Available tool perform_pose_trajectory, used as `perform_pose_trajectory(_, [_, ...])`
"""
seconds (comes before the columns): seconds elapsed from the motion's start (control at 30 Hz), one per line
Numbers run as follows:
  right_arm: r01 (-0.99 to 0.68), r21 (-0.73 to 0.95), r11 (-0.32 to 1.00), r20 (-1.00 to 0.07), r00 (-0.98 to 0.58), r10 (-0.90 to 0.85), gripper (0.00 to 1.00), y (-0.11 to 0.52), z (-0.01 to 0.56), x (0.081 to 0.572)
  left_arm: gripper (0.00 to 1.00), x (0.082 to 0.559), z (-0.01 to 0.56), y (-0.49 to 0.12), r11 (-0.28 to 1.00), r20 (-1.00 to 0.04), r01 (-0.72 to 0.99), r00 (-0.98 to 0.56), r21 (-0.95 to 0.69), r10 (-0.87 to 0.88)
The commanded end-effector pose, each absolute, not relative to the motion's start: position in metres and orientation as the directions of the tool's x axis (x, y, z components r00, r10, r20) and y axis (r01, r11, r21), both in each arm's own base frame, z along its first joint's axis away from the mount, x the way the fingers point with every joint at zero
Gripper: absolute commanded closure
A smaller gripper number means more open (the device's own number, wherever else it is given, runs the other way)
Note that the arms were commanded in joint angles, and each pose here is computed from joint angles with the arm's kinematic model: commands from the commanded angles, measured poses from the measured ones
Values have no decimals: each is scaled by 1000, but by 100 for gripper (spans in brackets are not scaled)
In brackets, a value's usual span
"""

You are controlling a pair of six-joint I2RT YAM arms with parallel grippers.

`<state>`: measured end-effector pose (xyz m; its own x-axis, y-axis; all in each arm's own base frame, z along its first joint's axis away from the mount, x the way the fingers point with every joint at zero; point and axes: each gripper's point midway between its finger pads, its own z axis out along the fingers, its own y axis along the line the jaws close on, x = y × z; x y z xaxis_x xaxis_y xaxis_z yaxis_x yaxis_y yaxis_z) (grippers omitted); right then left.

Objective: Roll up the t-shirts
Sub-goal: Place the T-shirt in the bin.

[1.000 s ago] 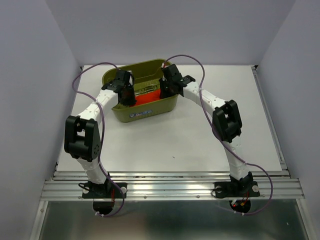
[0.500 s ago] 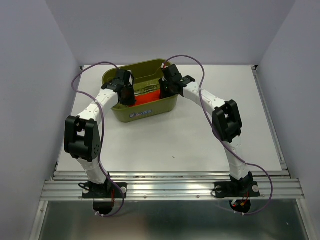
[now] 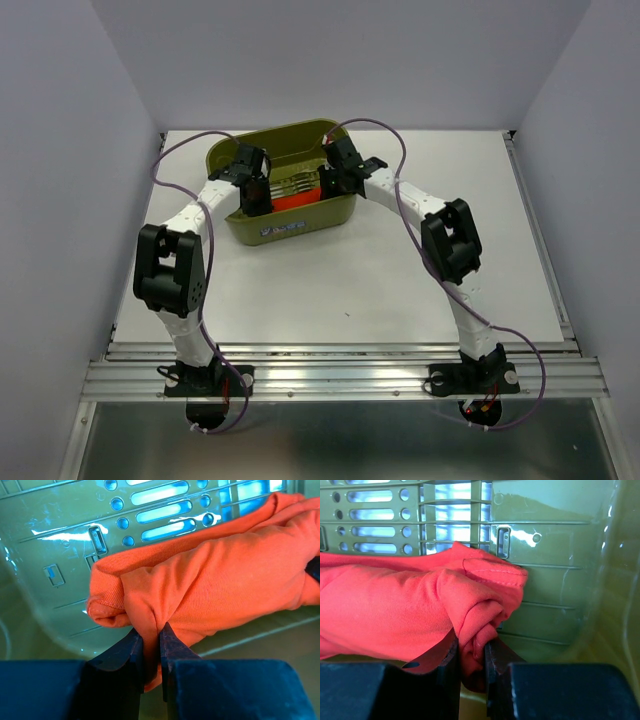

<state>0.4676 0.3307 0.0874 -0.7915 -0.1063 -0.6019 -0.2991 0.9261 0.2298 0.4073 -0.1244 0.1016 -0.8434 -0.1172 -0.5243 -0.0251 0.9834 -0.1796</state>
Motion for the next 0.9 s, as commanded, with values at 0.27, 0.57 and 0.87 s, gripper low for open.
perform_pose_trajectory(0.27, [-261, 149, 954, -584, -802, -128, 96, 309, 61, 475, 100, 410, 90, -106, 993, -526, -56, -844, -106, -104])
perform_pose_trajectory(0.57, [-270, 160, 949, -604, -787, -122, 65, 309, 77, 473, 54, 411, 101, -103, 994, -536, -61, -838, -92, -101])
perform_pose_trajectory(0.87, [-273, 178, 945, -668, -739, -88, 30, 310, 120, 479, 25, 415, 138, -97, 996, -583, -54, -808, -65, -82])
